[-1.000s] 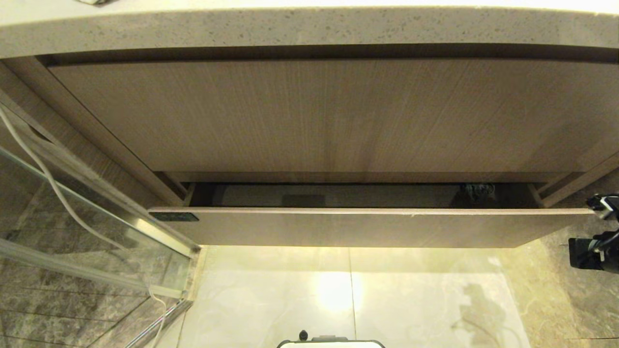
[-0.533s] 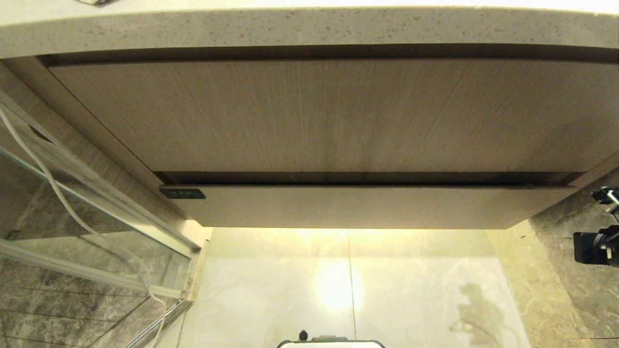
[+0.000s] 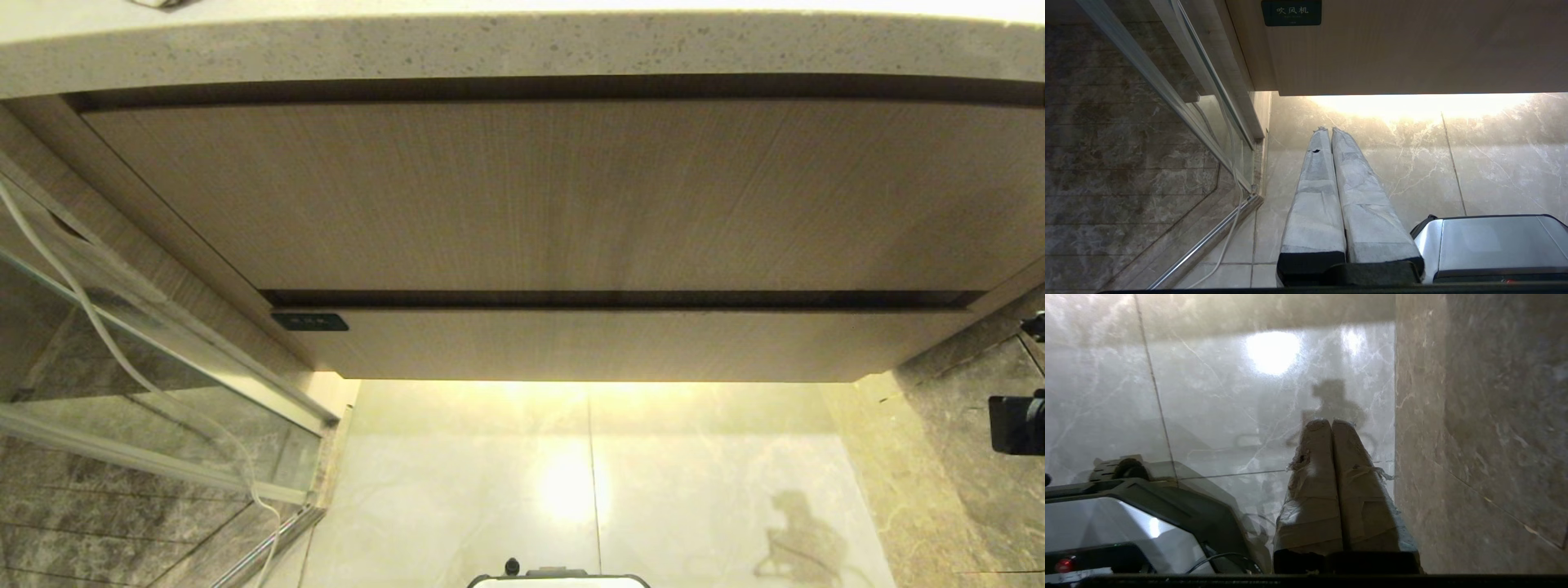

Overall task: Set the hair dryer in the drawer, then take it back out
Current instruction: Close the drawer, then pull open the drawer

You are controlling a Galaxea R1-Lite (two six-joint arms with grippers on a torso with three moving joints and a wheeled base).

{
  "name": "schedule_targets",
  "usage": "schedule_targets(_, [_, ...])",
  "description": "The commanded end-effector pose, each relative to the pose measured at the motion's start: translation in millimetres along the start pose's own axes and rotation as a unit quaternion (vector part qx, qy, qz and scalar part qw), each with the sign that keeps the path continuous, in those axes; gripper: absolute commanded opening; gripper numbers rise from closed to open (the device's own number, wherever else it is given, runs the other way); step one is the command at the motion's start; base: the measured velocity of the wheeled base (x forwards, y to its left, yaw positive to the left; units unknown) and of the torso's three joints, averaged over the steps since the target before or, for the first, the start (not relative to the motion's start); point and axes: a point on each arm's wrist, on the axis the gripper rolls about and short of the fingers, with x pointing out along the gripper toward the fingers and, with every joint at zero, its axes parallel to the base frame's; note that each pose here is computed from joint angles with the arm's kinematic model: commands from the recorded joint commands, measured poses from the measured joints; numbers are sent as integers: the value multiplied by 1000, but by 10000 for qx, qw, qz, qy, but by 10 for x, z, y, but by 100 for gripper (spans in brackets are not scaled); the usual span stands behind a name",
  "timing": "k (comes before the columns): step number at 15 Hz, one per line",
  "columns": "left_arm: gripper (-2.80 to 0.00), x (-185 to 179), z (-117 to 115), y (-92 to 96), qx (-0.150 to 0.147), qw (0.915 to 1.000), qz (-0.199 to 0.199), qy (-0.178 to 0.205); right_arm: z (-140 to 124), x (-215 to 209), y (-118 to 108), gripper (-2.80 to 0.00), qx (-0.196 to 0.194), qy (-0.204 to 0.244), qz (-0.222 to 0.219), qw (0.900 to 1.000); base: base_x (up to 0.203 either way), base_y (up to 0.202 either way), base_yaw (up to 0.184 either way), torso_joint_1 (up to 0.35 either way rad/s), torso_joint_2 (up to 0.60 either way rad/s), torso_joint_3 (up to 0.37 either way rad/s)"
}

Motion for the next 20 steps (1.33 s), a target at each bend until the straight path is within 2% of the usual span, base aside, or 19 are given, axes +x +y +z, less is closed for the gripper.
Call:
schedule_targets(1, [-280,0,0,0,-4,10000,0,1,78,-393,107,-280,-148,-533,-21,9985,0,0,0,0,0,0])
schedule_targets(5, [-280,0,0,0,3,10000,0,1,-140,-1041,388,-280,-340,-1237,97,9917,0,0,0,0,0,0])
schedule_targets(8, [-280,-1,-1,0,3,10000,1,-5,-516,-1452,645,-280,-323,-1709,336,9842,0,0,0,0,0,0])
schedule_targets(10, [-280,0,0,0,3,10000,0,1,-802,-1638,740,-280,-298,-1830,509,9813,0,0,0,0,0,0])
schedule_targets(13, [-280,0,0,0,-4,10000,1,1,-1276,-1780,765,-280,-253,-2063,535,9767,0,0,0,0,0,0])
schedule_targets(15, [-280,0,0,0,3,10000,0,1,-1553,-1739,738,-280,-55,-2006,306,9792,0,0,0,0,0,0])
schedule_targets(18, [-280,0,0,0,-3,10000,7,1,-1805,-1641,724,-280,44,-2096,187,9776,0,0,0,0,0,0])
schedule_targets(20, [-280,0,0,0,-2,10000,0,1,-1890,-1641,732,-280,-40,-2453,455,9684,0,0,0,0,0,0])
